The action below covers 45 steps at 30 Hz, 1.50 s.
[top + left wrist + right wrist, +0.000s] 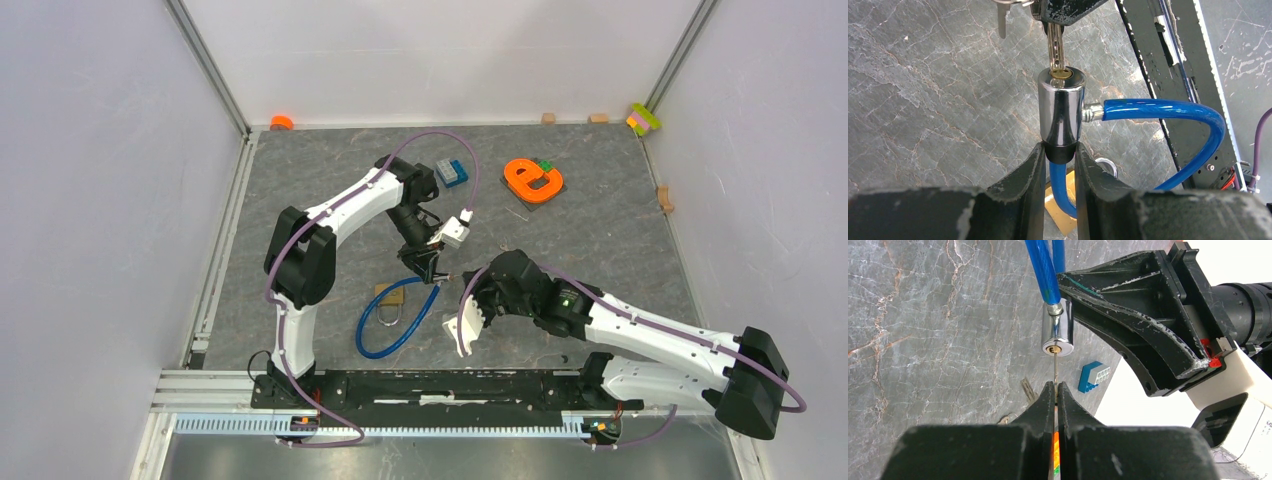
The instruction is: Unlock with the key
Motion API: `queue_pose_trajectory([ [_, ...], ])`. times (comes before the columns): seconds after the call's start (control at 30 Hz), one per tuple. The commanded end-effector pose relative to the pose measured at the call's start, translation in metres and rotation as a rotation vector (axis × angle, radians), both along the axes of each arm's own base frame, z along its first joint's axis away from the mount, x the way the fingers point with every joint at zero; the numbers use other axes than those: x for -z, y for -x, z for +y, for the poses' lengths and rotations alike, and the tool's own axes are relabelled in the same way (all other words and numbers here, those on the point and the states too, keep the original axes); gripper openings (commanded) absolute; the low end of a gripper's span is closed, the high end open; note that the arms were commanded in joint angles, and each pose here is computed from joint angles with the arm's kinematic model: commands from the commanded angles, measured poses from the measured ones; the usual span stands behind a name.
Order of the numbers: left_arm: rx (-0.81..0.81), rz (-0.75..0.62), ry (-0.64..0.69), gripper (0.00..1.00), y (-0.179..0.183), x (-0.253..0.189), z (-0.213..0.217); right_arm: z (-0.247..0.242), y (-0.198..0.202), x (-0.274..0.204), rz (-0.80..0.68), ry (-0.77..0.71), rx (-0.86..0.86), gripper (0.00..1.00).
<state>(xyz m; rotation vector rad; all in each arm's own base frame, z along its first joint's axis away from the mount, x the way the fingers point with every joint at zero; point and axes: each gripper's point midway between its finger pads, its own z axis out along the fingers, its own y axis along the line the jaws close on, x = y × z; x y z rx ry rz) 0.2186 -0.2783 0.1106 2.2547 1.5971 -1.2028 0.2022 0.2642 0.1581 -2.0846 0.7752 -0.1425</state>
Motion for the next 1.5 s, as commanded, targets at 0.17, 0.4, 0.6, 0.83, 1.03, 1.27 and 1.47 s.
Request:
queue_pose_trajectory([
  [0.17,0.017,-0.002,0.047,0.02,0.006,-0.016,-0.004,0.006,0.007,0.004,0.007,0.013,-0.042,0.0],
  [0.4,0.016,0.0,0.047,0.02,0.006,-0.016,-0.004,0.008,0.005,0.0,-0.002,0.004,-0.038,0.0],
  [0.6,0.013,0.008,0.059,0.02,0.007,-0.018,-0.006,0.008,0.004,0.005,-0.004,0.008,-0.03,0.0],
  [0.83,0.014,0.036,0.081,0.02,0.011,-0.024,-0.008,0.01,0.001,0.005,-0.019,-0.023,-0.004,0.0],
  [1.03,-0.002,0.078,0.085,0.02,0.014,-0.028,-0.012,0.013,-0.001,0.006,-0.019,-0.053,0.012,0.0],
  [1.27,-0.027,0.136,0.116,0.02,0.019,-0.036,-0.019,0.016,-0.001,0.011,-0.03,-0.093,0.028,0.0],
  [1.47,-0.028,0.17,0.146,0.02,0.024,-0.044,-0.022,0.018,-0.003,0.011,-0.047,-0.153,0.041,0.0],
])
